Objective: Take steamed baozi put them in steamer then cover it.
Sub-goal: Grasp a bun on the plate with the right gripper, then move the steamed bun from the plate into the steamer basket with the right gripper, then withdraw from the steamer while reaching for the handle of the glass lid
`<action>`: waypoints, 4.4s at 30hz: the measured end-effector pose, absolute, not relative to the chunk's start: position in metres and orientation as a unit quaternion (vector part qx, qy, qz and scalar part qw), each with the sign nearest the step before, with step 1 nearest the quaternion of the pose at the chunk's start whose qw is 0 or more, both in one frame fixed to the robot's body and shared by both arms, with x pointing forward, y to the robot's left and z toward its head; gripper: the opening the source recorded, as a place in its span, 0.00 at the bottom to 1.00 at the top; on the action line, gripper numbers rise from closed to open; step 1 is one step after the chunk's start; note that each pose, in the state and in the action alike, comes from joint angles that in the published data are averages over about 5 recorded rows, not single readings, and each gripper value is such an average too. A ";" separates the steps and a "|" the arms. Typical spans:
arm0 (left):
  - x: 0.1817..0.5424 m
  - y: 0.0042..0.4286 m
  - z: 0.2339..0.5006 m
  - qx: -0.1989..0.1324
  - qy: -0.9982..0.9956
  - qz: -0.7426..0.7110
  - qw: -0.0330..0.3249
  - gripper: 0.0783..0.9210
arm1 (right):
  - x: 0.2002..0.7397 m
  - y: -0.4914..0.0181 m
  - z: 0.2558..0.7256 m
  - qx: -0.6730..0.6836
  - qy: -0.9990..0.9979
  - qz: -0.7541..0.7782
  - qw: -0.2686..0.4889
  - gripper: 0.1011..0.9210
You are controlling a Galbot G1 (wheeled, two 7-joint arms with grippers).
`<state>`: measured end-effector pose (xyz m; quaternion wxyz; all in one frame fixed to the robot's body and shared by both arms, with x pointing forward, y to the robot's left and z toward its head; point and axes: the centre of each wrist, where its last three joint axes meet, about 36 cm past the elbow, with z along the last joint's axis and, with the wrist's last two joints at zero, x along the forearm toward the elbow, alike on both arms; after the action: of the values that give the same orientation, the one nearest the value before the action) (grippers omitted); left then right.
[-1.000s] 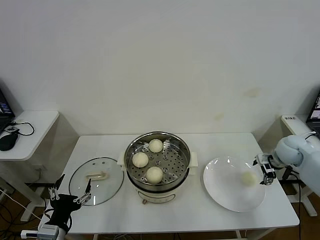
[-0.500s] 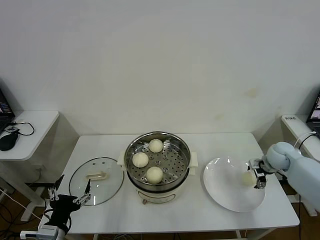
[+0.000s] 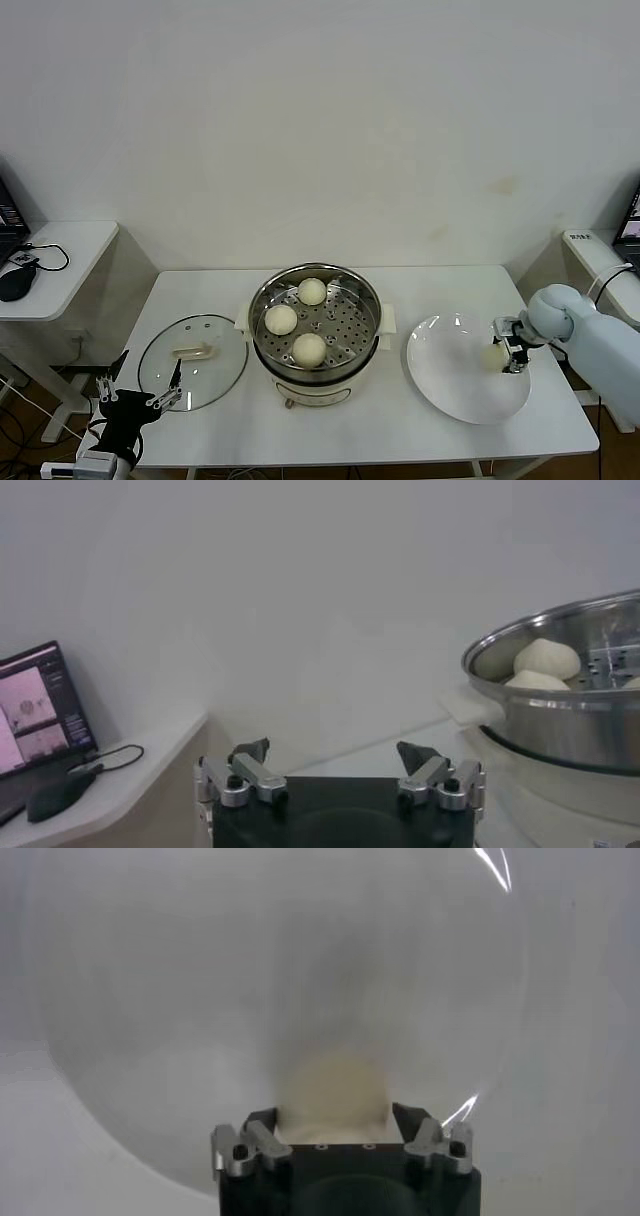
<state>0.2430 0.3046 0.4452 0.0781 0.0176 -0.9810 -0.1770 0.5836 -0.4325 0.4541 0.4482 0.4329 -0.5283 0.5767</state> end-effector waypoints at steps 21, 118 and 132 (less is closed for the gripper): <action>0.246 0.305 0.451 0.014 -0.981 -0.182 0.069 0.88 | 0.617 -0.379 0.588 0.439 -0.564 0.588 0.379 0.64; 0.269 0.341 0.408 0.025 -0.913 -0.405 0.049 0.88 | 0.443 -0.297 0.494 0.199 -0.969 0.125 -0.074 0.88; 0.265 0.372 0.355 -0.037 -0.720 -0.692 0.036 0.88 | 0.340 -0.367 0.430 0.007 -0.996 0.071 -0.044 0.88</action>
<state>0.2655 0.3718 0.3555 0.0356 -0.0365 -0.7199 -0.6922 0.3399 -0.3670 0.4300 -0.0439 0.0074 -0.9965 0.0713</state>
